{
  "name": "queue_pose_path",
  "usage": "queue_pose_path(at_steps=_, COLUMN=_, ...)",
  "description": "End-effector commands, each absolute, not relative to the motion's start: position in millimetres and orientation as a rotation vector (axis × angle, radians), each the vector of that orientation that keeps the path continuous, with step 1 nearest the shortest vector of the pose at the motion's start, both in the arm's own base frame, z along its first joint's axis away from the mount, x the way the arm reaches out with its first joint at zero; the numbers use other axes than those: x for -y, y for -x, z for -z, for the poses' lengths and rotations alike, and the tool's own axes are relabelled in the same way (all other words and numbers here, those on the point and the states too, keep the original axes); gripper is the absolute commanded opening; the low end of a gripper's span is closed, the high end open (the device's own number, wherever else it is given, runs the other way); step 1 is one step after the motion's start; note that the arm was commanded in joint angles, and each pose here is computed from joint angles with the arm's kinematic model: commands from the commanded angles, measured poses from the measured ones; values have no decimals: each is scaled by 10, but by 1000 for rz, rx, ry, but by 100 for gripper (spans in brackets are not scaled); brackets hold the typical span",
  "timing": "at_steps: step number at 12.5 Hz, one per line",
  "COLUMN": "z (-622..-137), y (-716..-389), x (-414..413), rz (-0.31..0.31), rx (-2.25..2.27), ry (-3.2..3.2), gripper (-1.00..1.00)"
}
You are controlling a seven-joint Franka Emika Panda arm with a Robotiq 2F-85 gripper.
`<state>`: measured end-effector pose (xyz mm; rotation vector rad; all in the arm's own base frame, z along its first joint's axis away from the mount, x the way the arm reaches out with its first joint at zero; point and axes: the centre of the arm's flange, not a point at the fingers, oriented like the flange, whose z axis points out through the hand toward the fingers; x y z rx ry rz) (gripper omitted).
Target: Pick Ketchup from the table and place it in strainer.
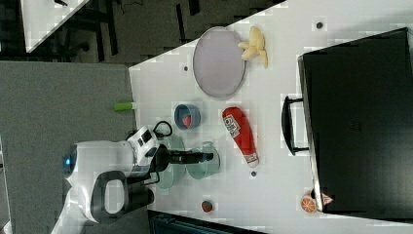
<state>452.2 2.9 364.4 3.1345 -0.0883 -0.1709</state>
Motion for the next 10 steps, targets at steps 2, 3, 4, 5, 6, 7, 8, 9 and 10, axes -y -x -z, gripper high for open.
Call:
queue_pose_path(at_steps=2, z=-3307, y=-4633, x=-28, rz=88, rx=-314, ry=-3139, gripper=100)
queue_pose_path(at_steps=3, z=-3173, y=-4675, x=-27, rz=78, rx=-315, ry=-3143, gripper=100)
queue_pose_path(at_steps=4, z=-3032, y=-4705, x=-27, rz=80, rx=-315, ry=-3147, gripper=100)
queue_pose_path(at_steps=5, z=-2882, y=-4722, x=-26, rz=95, rx=-314, ry=-3152, gripper=100)
queue_pose_path(at_steps=6, z=-2726, y=-4730, x=-22, rz=115, rx=-312, ry=-3158, gripper=100)
queue_pose_path(at_steps=7, z=-2582, y=-4748, x=-22, rz=115, rx=-312, ry=-3161, gripper=100)
queue_pose_path(at_steps=8, z=-2450, y=-4765, x=-26, rz=107, rx=-314, ry=-3164, gripper=100)
queue_pose_path(at_steps=9, z=-2330, y=-4789, x=-29, rz=86, rx=-317, ry=-3164, gripper=100)
queue_pose_path(at_steps=10, z=-2217, y=-4808, x=-31, rz=64, rx=-331, ry=-3159, gripper=100)
